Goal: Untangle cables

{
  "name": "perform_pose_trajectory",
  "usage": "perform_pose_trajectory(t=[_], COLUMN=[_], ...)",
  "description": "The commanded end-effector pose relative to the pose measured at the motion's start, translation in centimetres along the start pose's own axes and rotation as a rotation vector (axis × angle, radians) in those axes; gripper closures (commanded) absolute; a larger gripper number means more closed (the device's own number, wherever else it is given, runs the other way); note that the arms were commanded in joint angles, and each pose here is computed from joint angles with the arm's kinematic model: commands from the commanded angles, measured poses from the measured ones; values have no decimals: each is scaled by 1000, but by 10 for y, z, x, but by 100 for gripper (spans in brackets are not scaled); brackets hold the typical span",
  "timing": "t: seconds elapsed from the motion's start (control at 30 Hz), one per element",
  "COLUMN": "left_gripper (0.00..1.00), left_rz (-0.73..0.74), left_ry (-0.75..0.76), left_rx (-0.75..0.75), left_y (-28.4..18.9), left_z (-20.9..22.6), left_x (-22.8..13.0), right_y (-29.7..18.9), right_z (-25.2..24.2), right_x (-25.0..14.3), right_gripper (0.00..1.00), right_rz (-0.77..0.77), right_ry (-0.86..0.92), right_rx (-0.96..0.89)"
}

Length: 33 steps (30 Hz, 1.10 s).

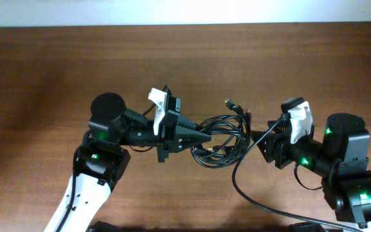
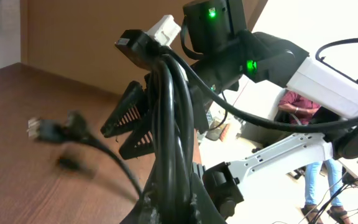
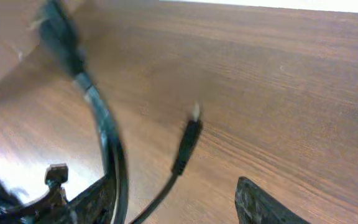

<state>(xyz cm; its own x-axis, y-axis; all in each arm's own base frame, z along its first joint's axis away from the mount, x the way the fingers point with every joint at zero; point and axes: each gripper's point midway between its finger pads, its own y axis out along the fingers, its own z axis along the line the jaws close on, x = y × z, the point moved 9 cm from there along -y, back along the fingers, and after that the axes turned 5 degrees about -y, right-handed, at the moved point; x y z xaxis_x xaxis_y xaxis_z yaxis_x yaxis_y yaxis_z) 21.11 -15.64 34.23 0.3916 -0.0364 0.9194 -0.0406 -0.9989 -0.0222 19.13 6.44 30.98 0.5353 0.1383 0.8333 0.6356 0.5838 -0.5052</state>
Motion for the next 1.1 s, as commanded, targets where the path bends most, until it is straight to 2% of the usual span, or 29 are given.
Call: perform_pose_trajectory(t=[0.0, 0.23, 0.33, 0.5, 0.7, 0.83, 1.07], left_gripper=[100, 100, 100, 100, 100, 100, 100], left_rz=[1, 0, -7, -40, -112, -112, -105], left_ry=[23, 23, 27, 85, 143, 143, 118], left_rx=[-25, -21, -6, -13, -73, -73, -69], left_y=[0, 0, 0, 0, -3, -3, -3], left_z=[-6, -6, -5, -9, -28, -28, -26], left_x=[3, 3, 4, 14, 39, 39, 37], right_y=[-2, 0, -1, -1, 19, 21, -28], right_z=[-1, 1, 10, 12, -17, -18, 11], right_x=[4, 3, 7, 7, -10, -13, -3], right_gripper=[37, 37, 37, 34, 34, 34, 33], right_rz=[-14, -7, -30, -28, 126, 147, -53], right_ry=[53, 57, 45, 46, 122, 134, 30], right_rx=[-20, 20, 130, 154, -65, -67, -67])
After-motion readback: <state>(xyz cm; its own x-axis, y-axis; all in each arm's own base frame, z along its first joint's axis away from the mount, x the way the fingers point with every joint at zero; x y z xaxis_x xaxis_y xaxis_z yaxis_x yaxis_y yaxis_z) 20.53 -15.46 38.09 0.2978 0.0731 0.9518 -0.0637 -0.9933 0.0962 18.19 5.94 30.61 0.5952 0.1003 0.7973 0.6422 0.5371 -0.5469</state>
